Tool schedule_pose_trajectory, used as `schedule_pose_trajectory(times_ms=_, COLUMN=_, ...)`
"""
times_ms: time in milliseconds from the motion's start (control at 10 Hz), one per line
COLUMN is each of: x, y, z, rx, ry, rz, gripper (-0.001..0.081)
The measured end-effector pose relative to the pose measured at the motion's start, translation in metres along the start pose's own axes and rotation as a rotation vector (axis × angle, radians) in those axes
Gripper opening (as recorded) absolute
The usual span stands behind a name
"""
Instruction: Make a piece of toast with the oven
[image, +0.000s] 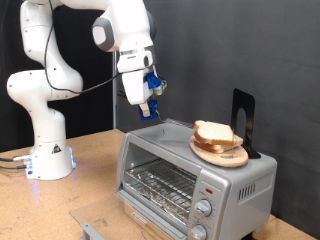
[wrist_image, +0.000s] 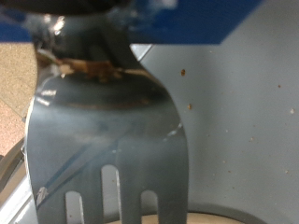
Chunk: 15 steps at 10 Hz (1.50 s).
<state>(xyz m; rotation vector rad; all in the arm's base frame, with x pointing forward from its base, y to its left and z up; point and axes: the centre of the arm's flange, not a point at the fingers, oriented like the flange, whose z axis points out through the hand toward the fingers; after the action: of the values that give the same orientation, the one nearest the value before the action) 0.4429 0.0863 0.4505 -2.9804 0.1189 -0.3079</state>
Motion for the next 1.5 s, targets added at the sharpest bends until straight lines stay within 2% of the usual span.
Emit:
schedule_pose_trajectory(times_ms=200, x=0.004, y=0.001, z=0.003, rx=0.002, ry=-0.008, rz=0.047, gripper=0.04)
schedule_pose_trajectory(times_ms=500, x=0.022, y=-0.001, z=0.017, rx=0.009, ry=-0.032, rz=0.102, gripper=0.04)
schedule_pose_trajectory(times_ms=800, x=0.038, y=-0.005, z=0.025, rx=0.014, ry=-0.034, rz=0.107, gripper=0.04)
schedule_pose_trajectory(times_ms=1500, x=0.05, y=-0.023, z=0.039, rx=-0.016, ry=-0.01, rz=0.114, gripper=0.04)
